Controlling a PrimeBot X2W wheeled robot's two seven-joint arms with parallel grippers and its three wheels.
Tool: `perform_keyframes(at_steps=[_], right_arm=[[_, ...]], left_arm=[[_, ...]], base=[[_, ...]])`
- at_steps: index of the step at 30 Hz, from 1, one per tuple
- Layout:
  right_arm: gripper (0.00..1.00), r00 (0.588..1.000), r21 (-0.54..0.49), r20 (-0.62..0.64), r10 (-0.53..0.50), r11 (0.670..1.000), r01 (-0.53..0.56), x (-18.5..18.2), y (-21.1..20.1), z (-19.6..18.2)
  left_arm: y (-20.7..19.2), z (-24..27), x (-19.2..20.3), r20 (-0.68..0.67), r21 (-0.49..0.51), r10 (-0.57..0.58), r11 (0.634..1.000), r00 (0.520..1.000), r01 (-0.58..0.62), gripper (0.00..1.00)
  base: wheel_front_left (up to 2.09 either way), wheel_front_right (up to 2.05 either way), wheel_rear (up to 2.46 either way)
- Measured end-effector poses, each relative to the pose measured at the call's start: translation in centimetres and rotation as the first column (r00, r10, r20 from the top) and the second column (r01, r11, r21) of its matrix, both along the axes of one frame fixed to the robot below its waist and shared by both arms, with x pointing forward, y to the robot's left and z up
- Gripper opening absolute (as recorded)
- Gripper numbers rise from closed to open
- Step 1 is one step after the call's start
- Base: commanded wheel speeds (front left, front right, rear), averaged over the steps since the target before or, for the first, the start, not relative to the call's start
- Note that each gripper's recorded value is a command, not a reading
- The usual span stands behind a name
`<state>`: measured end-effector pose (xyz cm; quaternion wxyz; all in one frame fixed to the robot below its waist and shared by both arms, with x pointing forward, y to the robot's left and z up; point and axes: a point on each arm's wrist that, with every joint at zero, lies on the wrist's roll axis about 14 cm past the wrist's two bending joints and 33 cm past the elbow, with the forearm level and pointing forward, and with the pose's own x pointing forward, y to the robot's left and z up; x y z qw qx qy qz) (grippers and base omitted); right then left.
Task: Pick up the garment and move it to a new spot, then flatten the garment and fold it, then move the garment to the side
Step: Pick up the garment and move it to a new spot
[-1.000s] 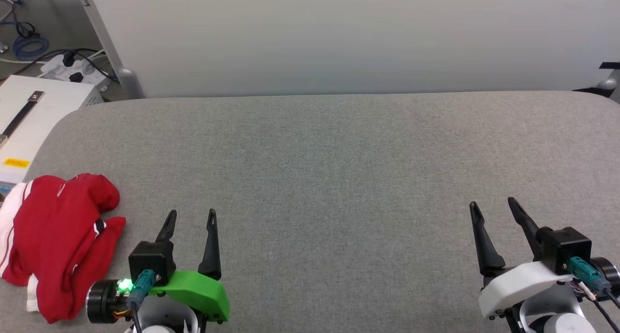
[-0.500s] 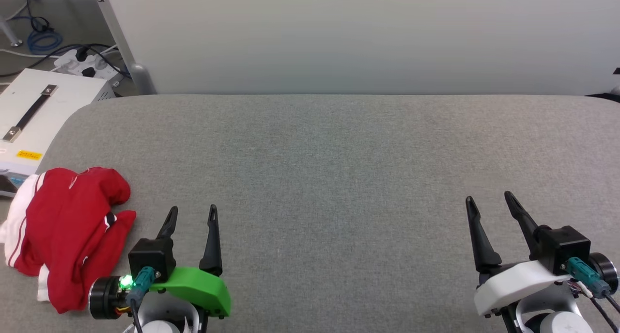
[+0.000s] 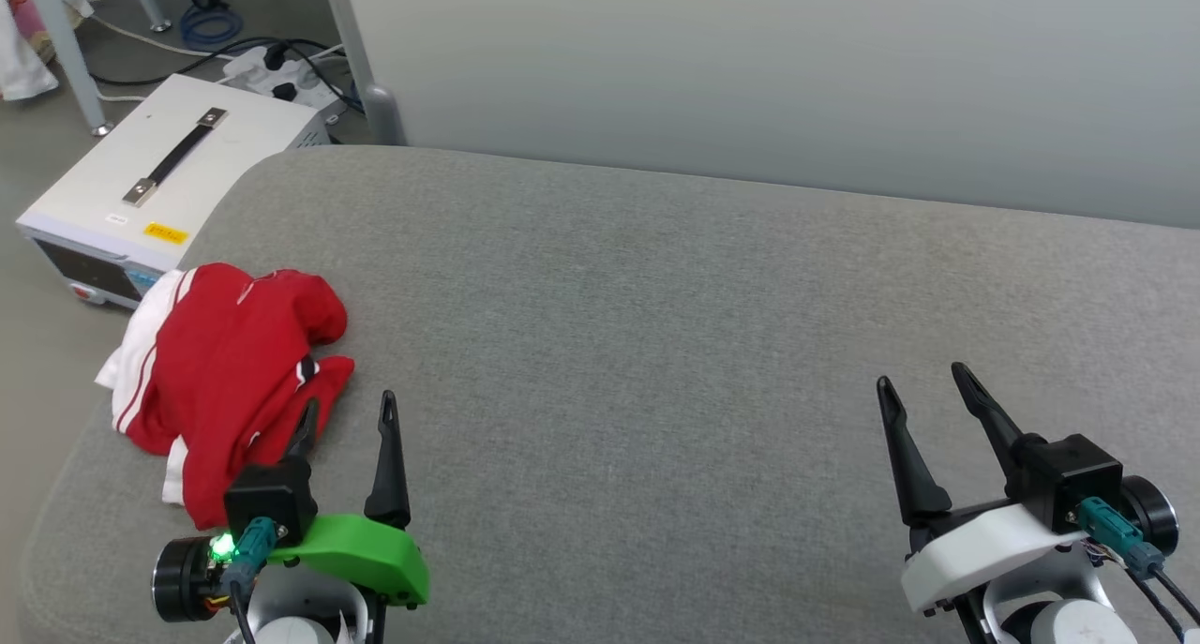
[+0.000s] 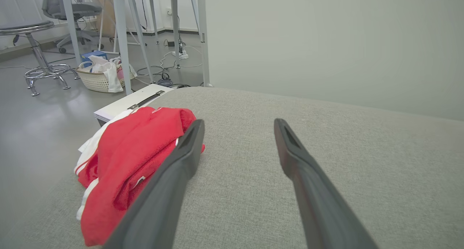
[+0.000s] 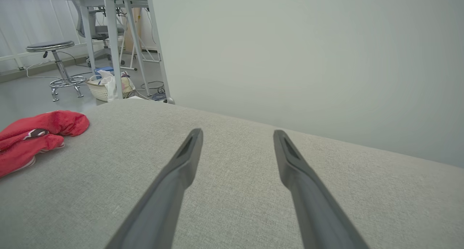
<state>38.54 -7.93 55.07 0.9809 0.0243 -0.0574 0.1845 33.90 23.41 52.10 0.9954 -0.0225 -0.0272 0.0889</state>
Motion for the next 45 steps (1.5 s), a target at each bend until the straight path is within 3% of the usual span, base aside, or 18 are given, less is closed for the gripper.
perform_keyframes(at_steps=[11,26,40,45], right_arm=[[1.00,0.983,-0.015,0.027,0.182,0.983,-0.182,0.5,6.0,0.6],[1.00,0.917,-0.030,0.067,0.393,0.920,-0.392,-0.2,13.2,1.5],[1.00,0.878,-0.013,0.074,0.474,0.880,-0.474,-0.8,16.1,1.6],[1.00,0.870,0.005,0.067,0.489,0.872,-0.490,-0.7,16.7,1.4]], left_arm=[[4.9,0.3,-3.9,0.025,-0.021,0.171,0.985,0.985,-0.170,1.00],[9.4,-0.3,-9.2,0.028,-0.057,0.355,0.934,0.934,-0.353,1.00],[11.4,-0.5,-12.0,0.036,-0.066,0.442,0.896,0.896,-0.439,1.00],[12.0,0.1,-11.4,0.061,-0.075,0.436,0.899,0.898,-0.431,1.00]], base=[[0.00,0.00,0.00],[0.00,0.00,0.00],[0.00,0.00,0.00],[0.00,0.00,0.00]])
